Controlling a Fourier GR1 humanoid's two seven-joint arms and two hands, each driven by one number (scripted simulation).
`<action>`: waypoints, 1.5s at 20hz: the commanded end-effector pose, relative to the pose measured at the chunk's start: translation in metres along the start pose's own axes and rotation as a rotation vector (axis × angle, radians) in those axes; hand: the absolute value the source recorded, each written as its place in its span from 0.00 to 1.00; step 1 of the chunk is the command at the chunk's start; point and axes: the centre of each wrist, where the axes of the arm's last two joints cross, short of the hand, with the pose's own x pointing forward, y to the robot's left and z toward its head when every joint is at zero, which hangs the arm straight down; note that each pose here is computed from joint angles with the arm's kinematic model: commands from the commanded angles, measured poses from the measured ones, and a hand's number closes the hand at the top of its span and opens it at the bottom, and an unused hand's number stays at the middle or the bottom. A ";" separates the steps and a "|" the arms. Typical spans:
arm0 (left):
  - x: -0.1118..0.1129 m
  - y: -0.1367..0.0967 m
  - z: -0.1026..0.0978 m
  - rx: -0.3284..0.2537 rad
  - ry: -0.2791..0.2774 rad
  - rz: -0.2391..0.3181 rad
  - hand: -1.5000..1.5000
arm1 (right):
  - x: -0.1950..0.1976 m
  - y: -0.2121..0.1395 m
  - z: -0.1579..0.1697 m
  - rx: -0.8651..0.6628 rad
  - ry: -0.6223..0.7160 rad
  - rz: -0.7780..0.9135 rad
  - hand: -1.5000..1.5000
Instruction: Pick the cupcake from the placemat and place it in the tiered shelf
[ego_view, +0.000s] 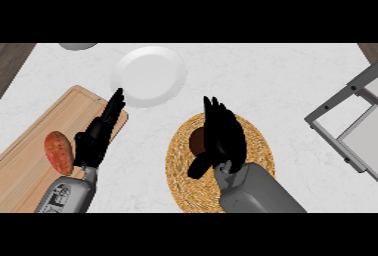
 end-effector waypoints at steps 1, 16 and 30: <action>-0.006 -0.005 0.011 0.004 0.008 -0.001 0.50 | -0.008 0.006 -0.006 0.011 0.106 0.008 0.00; 0.017 -0.001 -0.008 -0.012 0.016 -0.005 0.50 | -0.025 0.044 -0.015 0.049 0.102 -0.005 0.00; -0.006 0.004 0.009 0.012 0.008 -0.011 0.50 | -0.008 0.039 -0.012 0.029 0.028 0.130 1.00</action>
